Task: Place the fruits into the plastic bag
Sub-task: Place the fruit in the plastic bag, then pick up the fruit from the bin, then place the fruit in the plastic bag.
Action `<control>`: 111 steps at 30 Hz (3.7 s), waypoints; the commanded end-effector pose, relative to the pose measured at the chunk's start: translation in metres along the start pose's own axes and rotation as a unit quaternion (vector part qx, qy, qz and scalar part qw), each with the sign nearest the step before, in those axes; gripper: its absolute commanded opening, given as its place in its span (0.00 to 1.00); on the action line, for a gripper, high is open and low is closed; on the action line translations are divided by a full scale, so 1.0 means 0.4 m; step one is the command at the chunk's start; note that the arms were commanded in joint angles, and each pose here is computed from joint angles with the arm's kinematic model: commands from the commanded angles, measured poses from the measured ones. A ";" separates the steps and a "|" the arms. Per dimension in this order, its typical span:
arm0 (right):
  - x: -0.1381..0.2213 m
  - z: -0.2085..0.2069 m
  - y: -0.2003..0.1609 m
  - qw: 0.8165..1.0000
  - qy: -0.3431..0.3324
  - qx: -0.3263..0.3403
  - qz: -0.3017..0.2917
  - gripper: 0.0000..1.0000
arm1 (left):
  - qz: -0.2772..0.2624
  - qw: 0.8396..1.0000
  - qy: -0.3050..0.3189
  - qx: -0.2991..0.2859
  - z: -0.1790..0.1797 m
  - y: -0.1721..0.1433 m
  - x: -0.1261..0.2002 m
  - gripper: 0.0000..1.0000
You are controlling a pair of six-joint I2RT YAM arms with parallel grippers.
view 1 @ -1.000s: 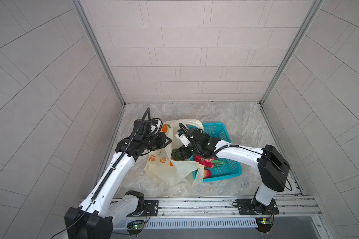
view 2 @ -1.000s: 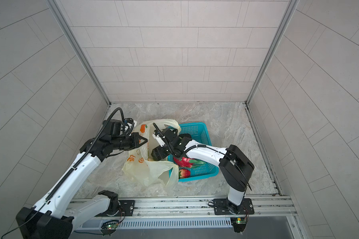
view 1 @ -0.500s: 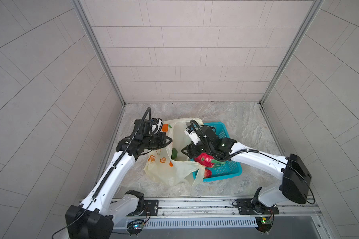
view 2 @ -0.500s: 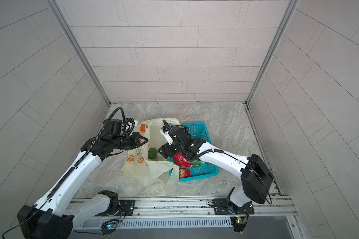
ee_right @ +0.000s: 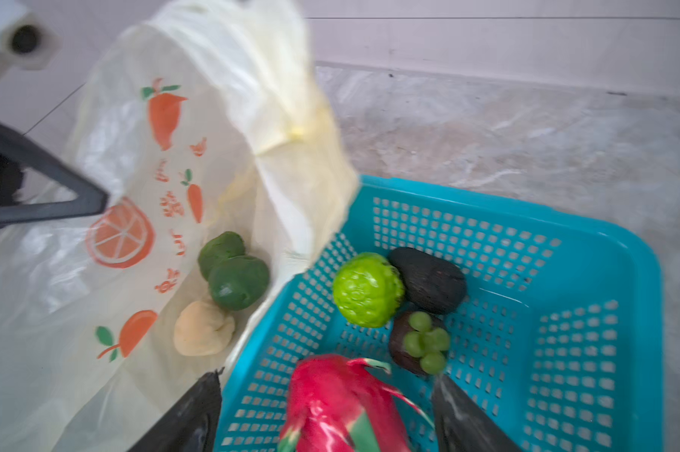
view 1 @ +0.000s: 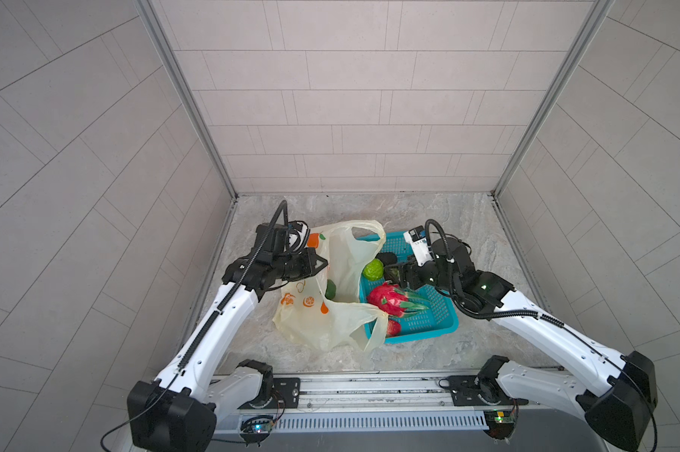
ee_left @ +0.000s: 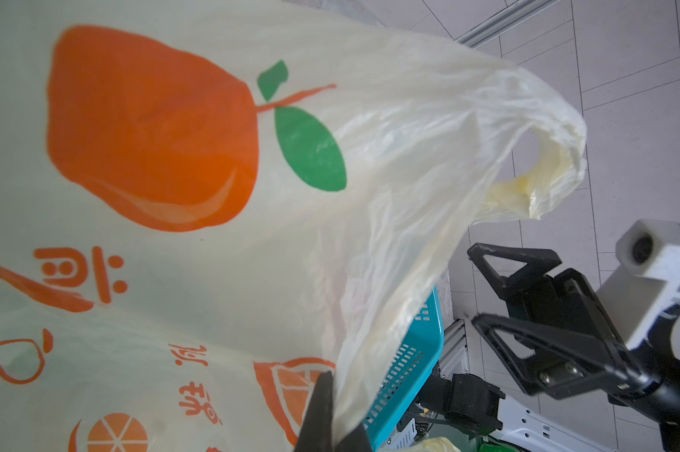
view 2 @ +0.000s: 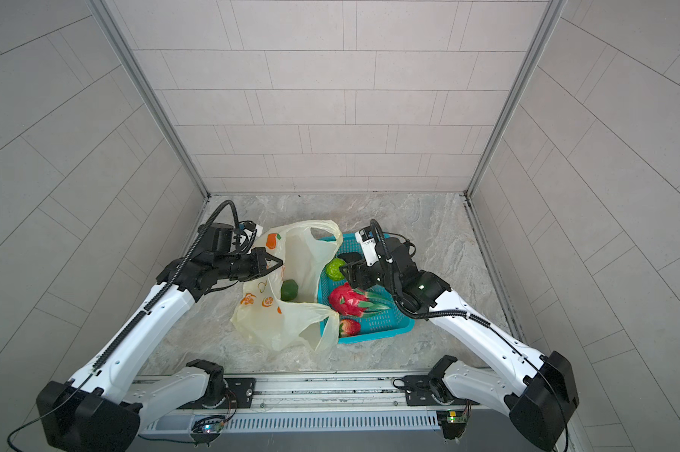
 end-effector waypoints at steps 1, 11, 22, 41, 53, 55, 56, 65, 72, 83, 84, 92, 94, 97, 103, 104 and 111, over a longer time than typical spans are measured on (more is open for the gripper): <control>-0.010 -0.077 -0.017 0.996 -0.054 -0.065 0.009 0.80 | -0.006 1.000 0.001 -0.008 0.004 0.007 -0.005 0.00; -0.146 -0.141 -0.048 0.985 -0.106 -0.103 0.095 0.79 | -0.006 1.000 0.002 -0.011 0.001 0.008 -0.002 0.00; -0.330 -0.168 -0.081 0.964 -0.120 -0.121 0.204 0.70 | -0.003 1.000 0.014 -0.020 0.007 0.002 0.002 0.00; -0.376 -0.205 -0.130 0.957 -0.137 -0.129 0.221 0.44 | 0.002 1.000 0.006 -0.016 0.011 0.004 -0.011 0.00; -0.204 -0.143 -0.037 0.977 -0.092 -0.126 0.144 0.29 | 0.002 1.000 0.009 -0.011 0.011 0.005 -0.010 0.00; -0.169 -0.122 -0.040 0.980 -0.061 -0.121 0.144 0.29 | 0.002 1.000 0.010 -0.010 0.012 0.003 -0.011 0.00; -0.150 -0.107 -0.043 0.982 -0.036 -0.115 0.145 0.30 | 0.002 1.000 0.010 -0.010 0.013 0.003 -0.011 0.00; -0.024 0.089 -0.056 0.981 0.169 -0.028 0.094 0.33 | 0.000 1.000 0.018 -0.009 0.018 0.006 -0.016 0.00; -0.088 0.226 -0.041 0.971 0.205 0.046 0.112 0.34 | 0.000 0.998 0.051 -0.021 0.019 0.012 0.005 0.00; -0.251 0.338 -0.071 0.960 0.216 0.084 0.157 0.37 | 0.001 0.989 0.131 -0.065 0.007 -0.002 0.096 0.00; -0.262 0.342 -0.082 0.959 0.216 0.087 0.163 0.37 | 0.000 0.990 0.128 -0.066 0.005 -0.003 0.098 0.00; -0.347 0.362 -0.179 0.947 0.177 0.139 0.228 0.43 | -0.004 0.991 0.115 -0.063 -0.001 0.006 0.091 0.00; -0.354 0.367 -0.192 0.943 0.179 0.145 0.239 0.46 | -0.003 0.992 0.112 -0.063 -0.002 0.009 0.087 0.00; -0.369 0.365 -0.208 0.940 0.172 0.148 0.256 0.52 | -0.001 0.992 0.111 -0.060 0.002 0.012 0.080 0.00; -0.355 0.358 -0.202 0.943 0.160 0.150 0.249 0.77 | 0.001 0.992 0.111 -0.058 0.009 0.009 0.071 0.00; -0.349 0.357 -0.197 0.945 0.159 0.151 0.243 0.80 | 0.000 0.992 0.112 -0.057 0.011 0.007 0.071 0.00; -0.284 0.360 -0.131 0.955 0.157 0.159 0.193 0.81 | 0.004 0.992 0.111 -0.052 0.016 0.003 0.062 0.00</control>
Point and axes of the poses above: each gripper's point midway between its finger pads, its own x axis back along the fingers, its own z axis along the line the jaws close on, y = z × x, the point moved 7 cm from there along x, back along the fingers, and after that the axes turned 8 degrees about -x, right-handed, at the moved point
